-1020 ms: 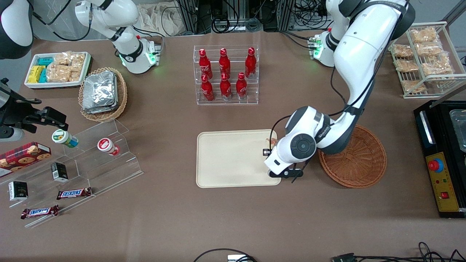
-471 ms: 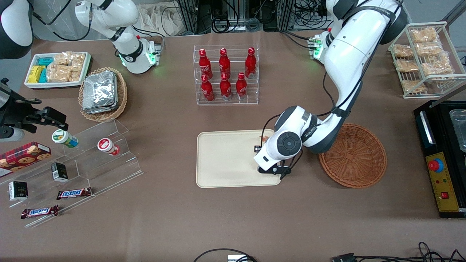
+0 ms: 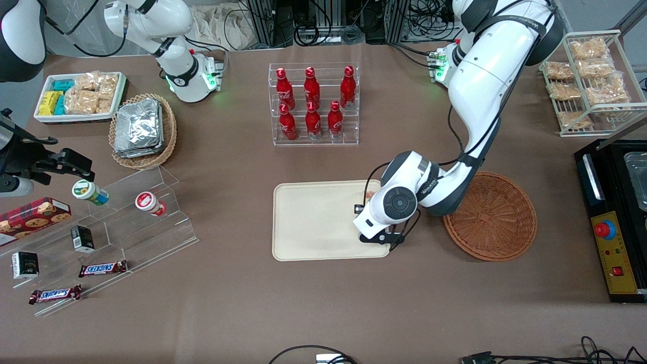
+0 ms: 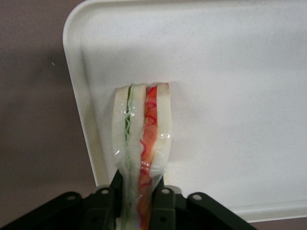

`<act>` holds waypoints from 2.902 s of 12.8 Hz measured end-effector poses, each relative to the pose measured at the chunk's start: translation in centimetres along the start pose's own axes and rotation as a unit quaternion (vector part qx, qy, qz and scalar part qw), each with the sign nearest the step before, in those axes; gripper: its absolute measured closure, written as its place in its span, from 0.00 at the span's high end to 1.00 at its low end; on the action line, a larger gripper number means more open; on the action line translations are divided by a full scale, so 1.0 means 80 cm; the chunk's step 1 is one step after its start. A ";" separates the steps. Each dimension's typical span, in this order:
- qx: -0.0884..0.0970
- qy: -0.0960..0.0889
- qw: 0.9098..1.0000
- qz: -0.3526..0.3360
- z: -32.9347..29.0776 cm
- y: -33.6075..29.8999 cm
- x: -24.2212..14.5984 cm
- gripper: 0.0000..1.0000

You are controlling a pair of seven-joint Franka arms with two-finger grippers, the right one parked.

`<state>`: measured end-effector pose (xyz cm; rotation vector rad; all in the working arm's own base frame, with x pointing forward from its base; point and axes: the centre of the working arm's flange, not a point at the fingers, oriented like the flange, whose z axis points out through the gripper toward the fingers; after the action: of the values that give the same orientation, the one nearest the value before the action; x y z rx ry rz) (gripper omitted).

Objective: Place sandwich from basket to tray

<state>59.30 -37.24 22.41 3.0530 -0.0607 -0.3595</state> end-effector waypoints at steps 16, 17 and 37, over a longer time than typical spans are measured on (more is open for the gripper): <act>0.038 0.024 0.999 -0.024 -0.099 -0.031 -0.040 1.00; 0.044 0.028 0.998 -0.028 -0.106 -0.041 -0.049 1.00; 0.076 0.066 0.994 -0.042 -0.360 -0.364 -0.163 1.00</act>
<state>54.26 -5.78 51.27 3.2294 0.0488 -0.1648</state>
